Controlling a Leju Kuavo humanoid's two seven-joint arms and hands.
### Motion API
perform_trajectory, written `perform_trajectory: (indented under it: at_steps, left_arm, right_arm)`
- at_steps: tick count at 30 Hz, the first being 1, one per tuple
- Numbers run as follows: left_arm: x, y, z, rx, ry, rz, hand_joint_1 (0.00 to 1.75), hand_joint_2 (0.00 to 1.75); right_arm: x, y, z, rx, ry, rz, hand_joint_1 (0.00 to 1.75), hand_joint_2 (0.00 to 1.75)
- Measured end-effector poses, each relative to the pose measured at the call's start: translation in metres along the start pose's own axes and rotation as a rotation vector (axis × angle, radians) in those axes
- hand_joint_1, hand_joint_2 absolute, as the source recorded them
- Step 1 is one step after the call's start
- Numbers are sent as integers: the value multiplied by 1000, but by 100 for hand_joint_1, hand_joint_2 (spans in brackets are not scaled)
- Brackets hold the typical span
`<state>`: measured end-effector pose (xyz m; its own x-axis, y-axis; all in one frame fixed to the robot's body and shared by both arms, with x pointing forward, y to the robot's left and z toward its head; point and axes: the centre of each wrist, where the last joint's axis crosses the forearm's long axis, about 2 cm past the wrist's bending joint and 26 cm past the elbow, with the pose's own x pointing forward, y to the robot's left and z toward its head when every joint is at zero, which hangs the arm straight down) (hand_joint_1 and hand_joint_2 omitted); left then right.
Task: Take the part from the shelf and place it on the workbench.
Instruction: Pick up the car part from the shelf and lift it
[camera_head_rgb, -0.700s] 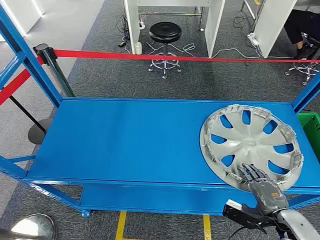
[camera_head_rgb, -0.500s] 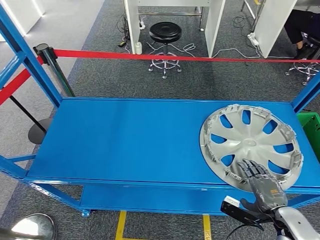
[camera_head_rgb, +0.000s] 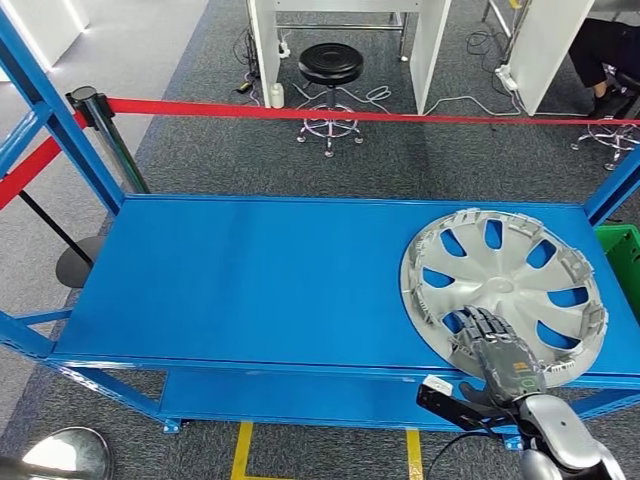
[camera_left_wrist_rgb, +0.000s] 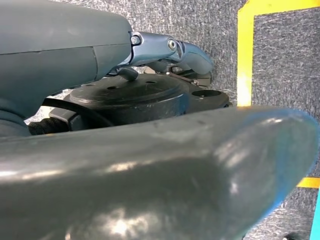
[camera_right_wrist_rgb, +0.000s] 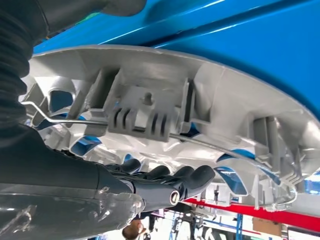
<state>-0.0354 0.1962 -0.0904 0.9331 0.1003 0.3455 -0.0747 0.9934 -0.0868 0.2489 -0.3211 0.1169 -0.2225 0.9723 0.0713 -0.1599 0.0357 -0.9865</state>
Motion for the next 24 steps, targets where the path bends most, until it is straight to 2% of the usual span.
perform_trajectory:
  at_steps: [1,2,3,5,6,7,8,24]
  left_arm:
    - [0,0,0,0,0,0,0,0]
    - [0,0,0,0,0,-1,0,0]
    - [0,0,0,-1,-1,-3,0,0]
    - [1,0,0,-3,-3,-9,0,0]
    - [1,0,-1,-5,-3,-13,0,0]
    - [1,0,-1,-6,-4,-16,0,0]
    - [1,0,-1,-7,-4,-19,0,0]
    - [0,2,-3,-14,-5,-22,0,0]
  right_arm:
    - [0,0,-1,2,0,1,2,175]
    - [1,1,-1,5,3,3,15,175]
    - [1,2,-1,11,8,6,49,175]
    - [1,4,-2,29,24,16,130,175]
    - [0,5,-2,38,32,21,160,175]
    - [0,7,-2,47,38,25,170,175]
    - [-1,9,-2,55,43,29,175,175]
    - [-8,14,2,62,95,53,175,175]
